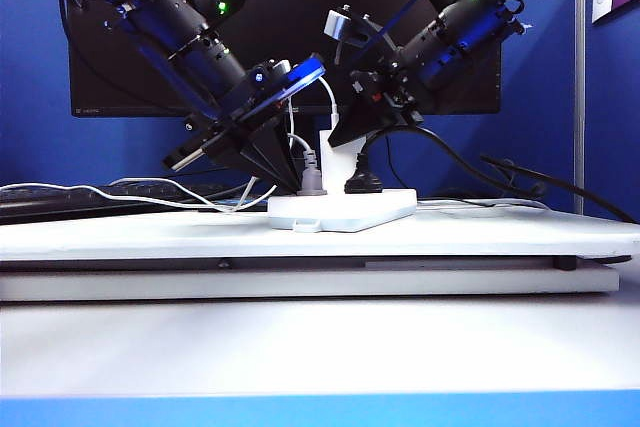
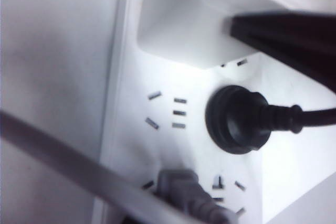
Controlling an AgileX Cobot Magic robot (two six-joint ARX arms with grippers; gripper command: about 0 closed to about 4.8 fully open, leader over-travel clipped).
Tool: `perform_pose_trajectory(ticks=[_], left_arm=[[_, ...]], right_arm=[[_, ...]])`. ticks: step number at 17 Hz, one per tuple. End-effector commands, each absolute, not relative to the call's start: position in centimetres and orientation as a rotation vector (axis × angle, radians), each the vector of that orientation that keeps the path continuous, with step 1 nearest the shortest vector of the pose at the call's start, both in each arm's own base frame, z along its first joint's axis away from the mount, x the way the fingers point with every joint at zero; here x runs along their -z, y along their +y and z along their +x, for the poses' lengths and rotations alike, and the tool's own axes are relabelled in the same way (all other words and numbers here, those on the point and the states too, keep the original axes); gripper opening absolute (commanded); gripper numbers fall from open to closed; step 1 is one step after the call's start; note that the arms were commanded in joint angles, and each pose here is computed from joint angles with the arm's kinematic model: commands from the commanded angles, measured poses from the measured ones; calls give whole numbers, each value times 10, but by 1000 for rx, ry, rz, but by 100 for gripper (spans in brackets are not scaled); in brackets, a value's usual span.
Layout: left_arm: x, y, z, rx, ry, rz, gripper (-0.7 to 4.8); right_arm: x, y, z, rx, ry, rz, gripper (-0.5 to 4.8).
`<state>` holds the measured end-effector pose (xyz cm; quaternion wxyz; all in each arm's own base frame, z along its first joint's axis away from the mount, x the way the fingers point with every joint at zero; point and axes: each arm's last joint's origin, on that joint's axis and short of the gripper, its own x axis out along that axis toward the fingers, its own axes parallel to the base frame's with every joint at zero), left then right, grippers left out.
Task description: Unplug the white charger from the socket, then place it next to the socket.
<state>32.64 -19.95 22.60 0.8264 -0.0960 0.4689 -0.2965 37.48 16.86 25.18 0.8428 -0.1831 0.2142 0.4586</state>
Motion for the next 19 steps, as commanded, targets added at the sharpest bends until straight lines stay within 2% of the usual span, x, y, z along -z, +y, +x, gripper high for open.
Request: perform_pose_trajectory(ticks=[1, 12, 16, 19], left_arm=[[-223, -199, 326, 631, 1017, -186, -5], [-219, -200, 326, 629, 1036, -184, -5], [-208, -201, 327, 658, 1080, -157, -5], [-208, -201, 327, 659, 1073, -157, -5]], right_arm=[[-246, 170, 372, -985, 487, -394, 84], [-251, 172, 375, -1000, 448, -333, 84], [-257, 175, 376, -1048, 430, -200, 84], [-259, 177, 376, -1034, 408, -229, 84]])
